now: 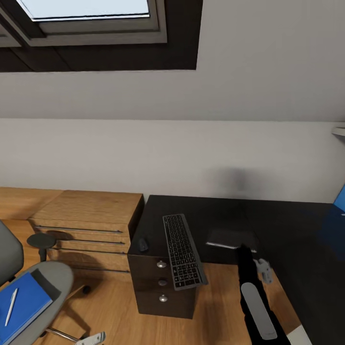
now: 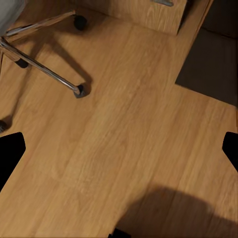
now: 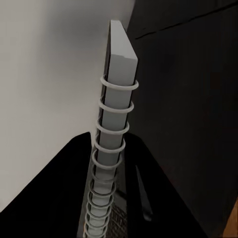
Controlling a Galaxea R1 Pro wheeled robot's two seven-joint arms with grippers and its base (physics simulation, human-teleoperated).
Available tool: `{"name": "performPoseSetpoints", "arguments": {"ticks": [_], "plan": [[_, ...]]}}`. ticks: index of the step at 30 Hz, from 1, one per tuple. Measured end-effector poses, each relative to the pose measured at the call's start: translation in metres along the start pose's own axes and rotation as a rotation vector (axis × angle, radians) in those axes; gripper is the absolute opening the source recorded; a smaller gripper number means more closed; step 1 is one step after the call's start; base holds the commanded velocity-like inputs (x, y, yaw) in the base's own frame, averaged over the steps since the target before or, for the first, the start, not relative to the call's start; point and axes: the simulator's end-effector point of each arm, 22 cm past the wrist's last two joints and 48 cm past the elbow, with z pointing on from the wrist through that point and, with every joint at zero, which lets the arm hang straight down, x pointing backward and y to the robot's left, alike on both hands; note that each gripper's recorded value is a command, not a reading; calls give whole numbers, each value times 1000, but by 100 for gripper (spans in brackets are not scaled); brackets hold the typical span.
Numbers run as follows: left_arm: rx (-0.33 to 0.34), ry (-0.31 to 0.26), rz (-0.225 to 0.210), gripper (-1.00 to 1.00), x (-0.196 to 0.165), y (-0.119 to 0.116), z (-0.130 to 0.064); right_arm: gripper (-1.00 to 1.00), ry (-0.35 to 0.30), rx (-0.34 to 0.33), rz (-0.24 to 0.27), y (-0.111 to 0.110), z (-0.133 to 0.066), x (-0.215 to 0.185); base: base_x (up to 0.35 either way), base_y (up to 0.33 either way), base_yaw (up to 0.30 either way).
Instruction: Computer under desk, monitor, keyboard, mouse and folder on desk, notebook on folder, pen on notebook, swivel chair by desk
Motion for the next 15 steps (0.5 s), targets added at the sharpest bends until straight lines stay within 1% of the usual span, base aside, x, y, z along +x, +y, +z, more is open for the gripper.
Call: {"name": "performPoseSetpoints", "arguments": {"ticks": [1,3,5,15], "plan": [[2,-2,2,100,-1,-1,0,-100,-32,12,16,-4,-2,-1,8,0,0],[4,-8,1,100,-4,-2,-1,-100,-66,26,34,-8,-5,-1,5,0,0],[5,-16,-1,100,-8,-3,-1,-100,-82,34,43,-10,-7,0,2,0,0],[2,-29,-6,100,-14,-3,-1,-100,-88,34,47,-11,-10,7,0,0,0]]}}
